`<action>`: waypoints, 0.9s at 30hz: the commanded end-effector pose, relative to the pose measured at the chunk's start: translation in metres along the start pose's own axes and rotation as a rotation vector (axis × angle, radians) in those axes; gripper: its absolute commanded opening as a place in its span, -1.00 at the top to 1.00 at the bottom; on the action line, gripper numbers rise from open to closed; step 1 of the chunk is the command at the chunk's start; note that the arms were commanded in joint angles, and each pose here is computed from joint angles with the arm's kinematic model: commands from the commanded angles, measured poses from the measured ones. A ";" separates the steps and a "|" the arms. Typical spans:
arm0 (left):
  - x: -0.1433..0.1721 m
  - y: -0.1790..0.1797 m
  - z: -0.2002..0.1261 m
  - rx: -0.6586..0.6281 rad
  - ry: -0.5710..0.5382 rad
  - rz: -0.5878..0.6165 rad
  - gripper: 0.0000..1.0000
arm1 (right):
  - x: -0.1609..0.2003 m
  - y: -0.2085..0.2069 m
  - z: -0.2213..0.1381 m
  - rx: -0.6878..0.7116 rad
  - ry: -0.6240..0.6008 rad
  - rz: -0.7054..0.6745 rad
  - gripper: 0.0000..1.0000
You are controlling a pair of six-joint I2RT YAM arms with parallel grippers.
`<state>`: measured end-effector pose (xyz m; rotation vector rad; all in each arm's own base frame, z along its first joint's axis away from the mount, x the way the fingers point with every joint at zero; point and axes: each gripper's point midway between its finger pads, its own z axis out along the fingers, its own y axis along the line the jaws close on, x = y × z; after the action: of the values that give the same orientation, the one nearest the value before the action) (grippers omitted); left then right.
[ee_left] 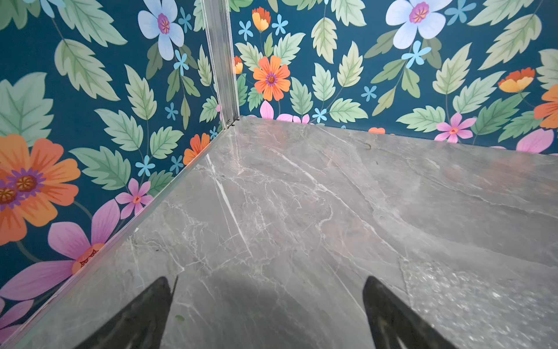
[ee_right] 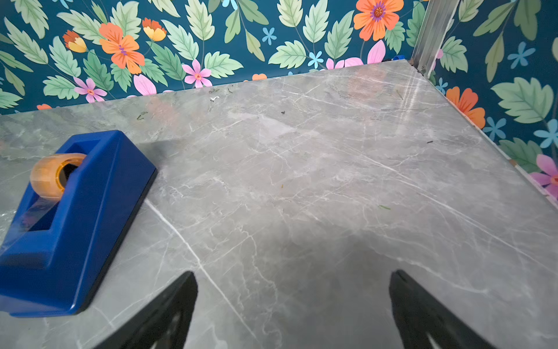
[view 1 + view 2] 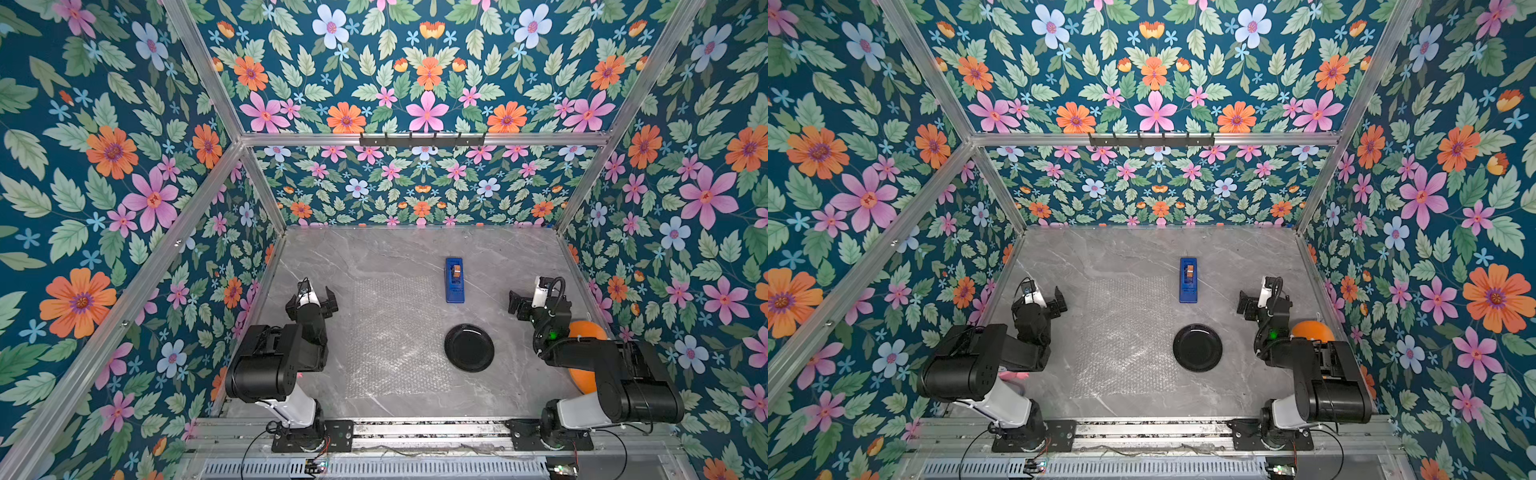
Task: Wrap dinner plates in bubble wrap
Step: Pick up the plate from the center of the board.
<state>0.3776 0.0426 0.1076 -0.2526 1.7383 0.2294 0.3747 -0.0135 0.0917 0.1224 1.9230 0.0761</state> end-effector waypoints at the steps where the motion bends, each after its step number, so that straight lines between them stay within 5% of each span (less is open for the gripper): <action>1: -0.006 -0.001 0.001 0.005 -0.022 -0.001 -1.00 | -0.007 0.004 0.000 -0.017 -0.029 -0.013 -0.99; 20: -0.005 -0.002 0.001 0.004 -0.013 0.000 -1.00 | -0.010 -0.005 0.000 0.033 -0.035 0.005 -0.99; 22: -0.012 -0.002 0.001 0.000 -0.027 0.005 -1.00 | -0.025 -0.008 -0.003 0.089 -0.032 0.000 -0.99; 24: -0.024 0.004 0.012 -0.091 0.084 0.033 -1.00 | -0.060 -0.004 -0.017 0.202 0.040 -0.017 -0.99; 27: -0.078 0.016 0.021 -0.233 0.137 -0.143 -0.99 | -0.104 0.019 -0.061 0.168 0.174 0.267 -0.99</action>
<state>0.4186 0.0465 0.1921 -0.3575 1.6763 0.2457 0.3964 0.0014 0.2314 0.2254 1.8286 0.0688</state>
